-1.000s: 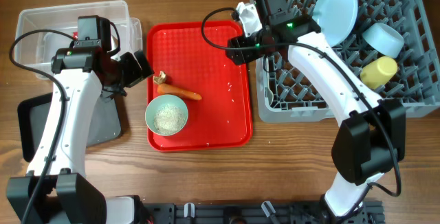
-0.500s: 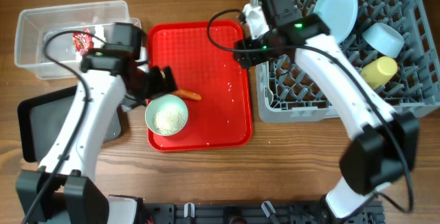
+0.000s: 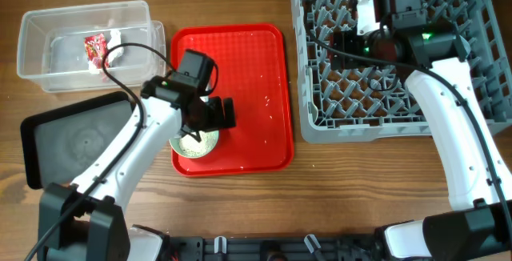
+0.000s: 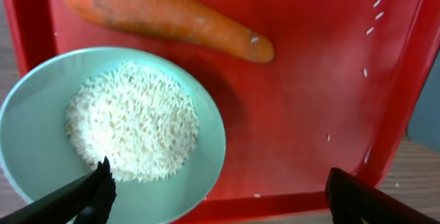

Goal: Sort waste into correct bins and load items into the dishwasher rack
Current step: 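Reach the left gripper to the pale green rice bowl and grasp its rim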

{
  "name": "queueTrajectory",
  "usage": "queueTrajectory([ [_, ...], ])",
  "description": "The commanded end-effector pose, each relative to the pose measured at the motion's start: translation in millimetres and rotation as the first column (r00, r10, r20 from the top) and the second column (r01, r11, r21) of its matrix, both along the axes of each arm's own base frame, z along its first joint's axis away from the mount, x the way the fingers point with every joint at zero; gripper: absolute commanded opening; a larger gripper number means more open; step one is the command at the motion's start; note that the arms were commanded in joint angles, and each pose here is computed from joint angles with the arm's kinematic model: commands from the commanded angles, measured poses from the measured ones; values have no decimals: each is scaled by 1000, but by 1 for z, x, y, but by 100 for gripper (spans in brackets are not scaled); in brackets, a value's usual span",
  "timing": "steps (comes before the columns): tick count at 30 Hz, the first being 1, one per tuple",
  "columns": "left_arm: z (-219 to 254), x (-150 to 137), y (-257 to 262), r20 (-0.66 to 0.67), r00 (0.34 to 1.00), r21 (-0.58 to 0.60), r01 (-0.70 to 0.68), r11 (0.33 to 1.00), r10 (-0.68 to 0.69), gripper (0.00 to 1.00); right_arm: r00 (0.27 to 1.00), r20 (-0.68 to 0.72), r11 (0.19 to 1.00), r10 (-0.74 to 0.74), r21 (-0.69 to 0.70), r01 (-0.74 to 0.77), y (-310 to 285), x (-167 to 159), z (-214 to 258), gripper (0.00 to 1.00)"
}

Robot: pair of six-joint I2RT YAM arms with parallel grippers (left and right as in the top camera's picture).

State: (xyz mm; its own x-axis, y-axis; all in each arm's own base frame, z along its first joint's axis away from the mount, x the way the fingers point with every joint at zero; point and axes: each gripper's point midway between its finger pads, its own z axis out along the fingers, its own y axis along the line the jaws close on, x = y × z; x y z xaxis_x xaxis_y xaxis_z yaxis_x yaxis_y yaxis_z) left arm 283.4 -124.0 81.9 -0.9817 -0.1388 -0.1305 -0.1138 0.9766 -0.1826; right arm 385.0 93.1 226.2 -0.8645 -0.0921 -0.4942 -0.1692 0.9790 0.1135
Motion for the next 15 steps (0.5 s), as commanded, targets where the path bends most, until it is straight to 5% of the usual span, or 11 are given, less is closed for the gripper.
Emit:
queueTrajectory([
  [1,-12,-4,-3,17,1000,25,14,1000,-15,96,1000,-17,1000,-20,-11,19,-2,1,-6,82],
  [15,-46,2,-8,-12,1000,32,4,999,-3,90,1000,-21,1000,-20,-12,20,-3,0,-6,82],
])
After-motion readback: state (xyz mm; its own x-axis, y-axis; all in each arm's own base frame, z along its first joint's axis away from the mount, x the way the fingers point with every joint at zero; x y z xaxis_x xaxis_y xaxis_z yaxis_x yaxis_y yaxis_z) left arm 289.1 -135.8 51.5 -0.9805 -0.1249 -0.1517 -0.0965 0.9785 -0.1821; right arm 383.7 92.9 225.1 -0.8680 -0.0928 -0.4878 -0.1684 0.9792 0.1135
